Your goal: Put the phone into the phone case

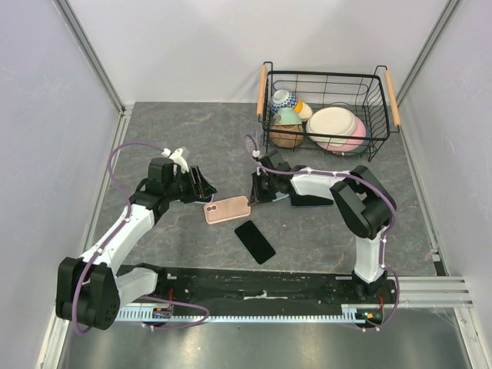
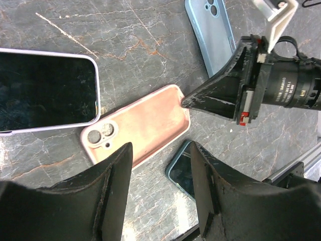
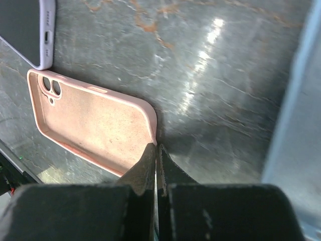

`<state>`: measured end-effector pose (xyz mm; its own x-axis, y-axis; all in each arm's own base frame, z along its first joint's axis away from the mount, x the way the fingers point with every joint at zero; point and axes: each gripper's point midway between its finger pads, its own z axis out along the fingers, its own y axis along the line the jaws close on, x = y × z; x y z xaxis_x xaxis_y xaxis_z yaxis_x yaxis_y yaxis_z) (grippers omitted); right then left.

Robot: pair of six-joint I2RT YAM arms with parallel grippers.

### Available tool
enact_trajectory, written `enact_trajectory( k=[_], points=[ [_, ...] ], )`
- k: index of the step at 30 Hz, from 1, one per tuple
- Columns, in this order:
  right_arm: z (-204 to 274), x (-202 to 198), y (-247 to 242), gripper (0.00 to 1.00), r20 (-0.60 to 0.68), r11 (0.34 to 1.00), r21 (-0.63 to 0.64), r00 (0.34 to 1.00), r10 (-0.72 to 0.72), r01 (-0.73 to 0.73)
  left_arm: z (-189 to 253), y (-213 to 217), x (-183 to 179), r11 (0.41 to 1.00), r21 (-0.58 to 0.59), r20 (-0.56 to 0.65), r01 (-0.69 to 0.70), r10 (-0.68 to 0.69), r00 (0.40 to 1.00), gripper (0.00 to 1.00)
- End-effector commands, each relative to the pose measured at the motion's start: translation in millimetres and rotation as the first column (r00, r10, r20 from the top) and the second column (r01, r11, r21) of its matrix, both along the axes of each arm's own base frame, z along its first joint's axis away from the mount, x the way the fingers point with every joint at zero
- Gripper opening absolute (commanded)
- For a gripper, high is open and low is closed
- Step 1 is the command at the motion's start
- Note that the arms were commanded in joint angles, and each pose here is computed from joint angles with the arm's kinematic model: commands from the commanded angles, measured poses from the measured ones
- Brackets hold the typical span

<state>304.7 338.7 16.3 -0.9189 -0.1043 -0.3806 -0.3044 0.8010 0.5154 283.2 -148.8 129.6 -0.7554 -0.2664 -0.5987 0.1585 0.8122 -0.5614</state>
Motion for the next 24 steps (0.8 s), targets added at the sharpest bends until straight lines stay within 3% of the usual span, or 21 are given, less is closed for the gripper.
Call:
enact_trajectory(
  k=[1, 12, 20, 24],
  points=[
    [-12.7, 0.6, -41.6, 0.0, 0.024, 0.994, -0.102, 0.999, -0.046, 0.048, 5.9, -6.5, 5.4, 0.999, -0.032, 0.021, 0.028, -0.027, 0.999, 0.57],
    [-25.2, -14.9, -90.3, 0.0, -0.006, 0.981, -0.159, 0.993, -0.117, 0.115, -2.0, -10.4, 6.9, 0.998, -0.042, 0.003, 0.044, -0.044, 0.999, 0.56],
    [-8.2, -5.4, -86.6, 0.01, 0.035, 0.985, -0.135, 0.994, -0.105, 0.109, -8.0, -16.1, 3.8, 0.995, -0.072, -0.021, 0.065, -0.066, 0.998, 0.57],
    [1.7, -1.0, -85.0, 0.12, 0.061, 0.986, -0.121, 0.992, -0.109, 0.116, -13.5, -18.3, 1.7, 0.994, -0.084, -0.034, 0.074, -0.077, 0.996, 0.57]
  ],
)
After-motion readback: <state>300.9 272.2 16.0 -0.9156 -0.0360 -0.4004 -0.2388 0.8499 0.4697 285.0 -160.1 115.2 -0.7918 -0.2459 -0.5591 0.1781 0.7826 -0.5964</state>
